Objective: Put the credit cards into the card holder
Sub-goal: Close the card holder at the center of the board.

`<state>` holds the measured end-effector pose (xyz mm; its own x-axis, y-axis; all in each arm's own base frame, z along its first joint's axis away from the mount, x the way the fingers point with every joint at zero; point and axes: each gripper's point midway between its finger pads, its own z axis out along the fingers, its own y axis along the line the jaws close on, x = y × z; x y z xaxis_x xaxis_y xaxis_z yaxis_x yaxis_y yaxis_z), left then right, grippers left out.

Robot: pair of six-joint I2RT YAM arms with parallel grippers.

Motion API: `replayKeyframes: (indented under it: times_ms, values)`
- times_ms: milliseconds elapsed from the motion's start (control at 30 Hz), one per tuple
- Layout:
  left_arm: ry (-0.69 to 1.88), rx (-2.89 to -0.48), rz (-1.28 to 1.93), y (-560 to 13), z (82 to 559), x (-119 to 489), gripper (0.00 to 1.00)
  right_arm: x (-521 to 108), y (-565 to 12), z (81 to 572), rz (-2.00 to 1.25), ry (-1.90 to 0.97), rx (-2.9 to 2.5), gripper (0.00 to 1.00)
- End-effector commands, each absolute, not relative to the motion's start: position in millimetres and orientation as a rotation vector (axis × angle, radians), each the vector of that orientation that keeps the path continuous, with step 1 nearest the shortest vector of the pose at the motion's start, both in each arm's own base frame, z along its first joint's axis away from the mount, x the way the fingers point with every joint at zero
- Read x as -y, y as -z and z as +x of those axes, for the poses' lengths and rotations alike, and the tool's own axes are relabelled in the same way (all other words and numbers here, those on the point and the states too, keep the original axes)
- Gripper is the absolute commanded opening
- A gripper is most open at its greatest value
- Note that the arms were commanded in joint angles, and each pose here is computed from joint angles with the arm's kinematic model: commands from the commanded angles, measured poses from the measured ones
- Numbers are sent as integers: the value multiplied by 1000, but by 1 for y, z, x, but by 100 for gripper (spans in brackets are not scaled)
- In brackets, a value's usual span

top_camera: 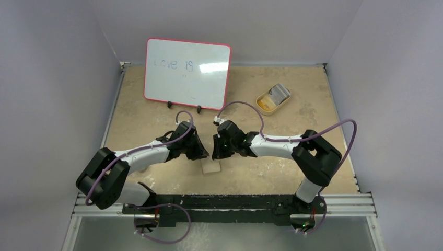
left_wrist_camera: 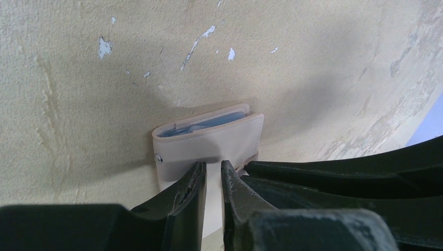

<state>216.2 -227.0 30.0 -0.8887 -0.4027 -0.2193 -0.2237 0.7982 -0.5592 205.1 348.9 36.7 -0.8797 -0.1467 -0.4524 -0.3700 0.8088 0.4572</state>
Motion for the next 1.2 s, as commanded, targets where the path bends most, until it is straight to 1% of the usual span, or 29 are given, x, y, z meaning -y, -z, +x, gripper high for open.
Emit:
replayKeyframes:
  times_ms: [0, 267, 600, 1167]
  values:
    - [712, -2676, -490, -17, 214, 224, 16, -357, -46, 203, -402, -798, -2579, 17]
    - [713, -2674, -489, -17, 214, 225, 16, -357, -59, 206, -390, -795, -2549, 17]
    - [711, -2675, -491, -17, 214, 225, 16, -358, -60, 204, -402, -799, -2548, 16]
    - [710, -2676, -490, -16, 213, 225, 16, -353, -35, 192, -423, -708, -2619, 10]
